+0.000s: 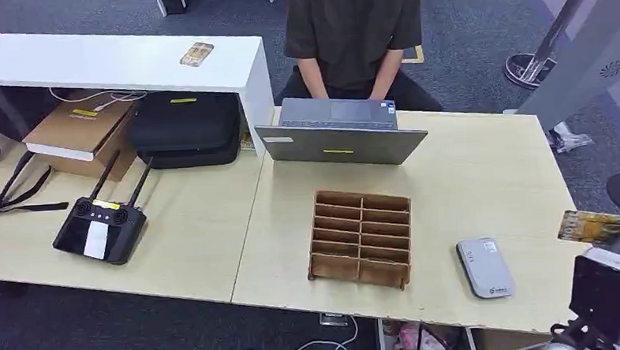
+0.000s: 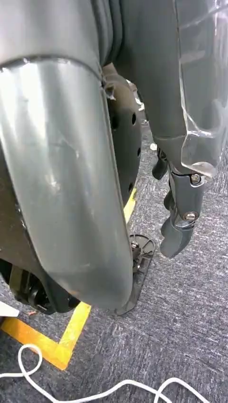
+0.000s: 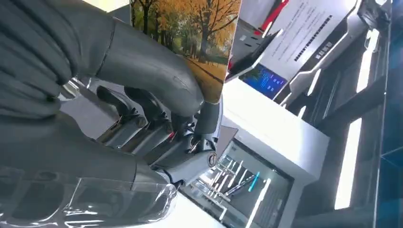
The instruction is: Pass the card to the sensor for recognition and then transmit it.
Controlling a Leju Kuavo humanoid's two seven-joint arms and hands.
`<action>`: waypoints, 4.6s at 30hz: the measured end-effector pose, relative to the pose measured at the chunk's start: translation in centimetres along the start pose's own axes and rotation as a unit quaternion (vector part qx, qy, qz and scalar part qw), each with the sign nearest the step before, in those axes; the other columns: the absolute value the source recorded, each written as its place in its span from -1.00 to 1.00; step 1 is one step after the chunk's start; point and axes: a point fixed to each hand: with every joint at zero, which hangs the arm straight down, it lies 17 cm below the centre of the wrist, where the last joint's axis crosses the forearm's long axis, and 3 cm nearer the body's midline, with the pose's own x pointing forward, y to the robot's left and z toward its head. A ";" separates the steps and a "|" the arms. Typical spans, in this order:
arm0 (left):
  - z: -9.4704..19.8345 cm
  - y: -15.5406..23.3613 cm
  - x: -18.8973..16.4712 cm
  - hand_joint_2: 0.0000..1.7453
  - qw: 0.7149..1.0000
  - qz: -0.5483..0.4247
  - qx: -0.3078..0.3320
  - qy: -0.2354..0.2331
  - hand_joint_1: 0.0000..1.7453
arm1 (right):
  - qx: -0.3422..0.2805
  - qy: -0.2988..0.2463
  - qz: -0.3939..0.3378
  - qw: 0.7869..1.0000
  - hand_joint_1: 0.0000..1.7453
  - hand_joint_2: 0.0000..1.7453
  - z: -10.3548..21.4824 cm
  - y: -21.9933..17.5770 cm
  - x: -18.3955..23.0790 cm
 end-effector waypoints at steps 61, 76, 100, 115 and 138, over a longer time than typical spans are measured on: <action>0.2 -4.8 3.9 -1.00 0.991 -0.123 -0.050 -0.030 -1.00 | 0.289 -0.080 0.095 0.949 1.00 1.00 -10.6 31.4 16.5; 0.2 -4.9 3.8 -1.00 0.990 -0.126 -0.053 -0.030 -1.00 | 0.323 -0.116 0.105 0.933 1.00 1.00 -8.6 33.3 19.9; 0.0 -3.4 2.9 -1.00 0.996 -0.080 -0.038 -0.024 -1.00 | 0.279 -0.099 0.056 0.954 -1.00 1.00 -4.3 27.6 12.6; -0.2 -1.3 2.0 -1.00 0.999 -0.040 -0.007 -0.020 -1.00 | 0.181 -0.028 0.111 0.977 -1.00 1.00 5.3 10.7 1.2; 0.6 -1.3 1.3 -1.00 0.998 -0.055 -0.012 -0.017 -1.00 | 0.276 0.058 0.041 0.959 -1.00 1.00 15.8 8.3 4.1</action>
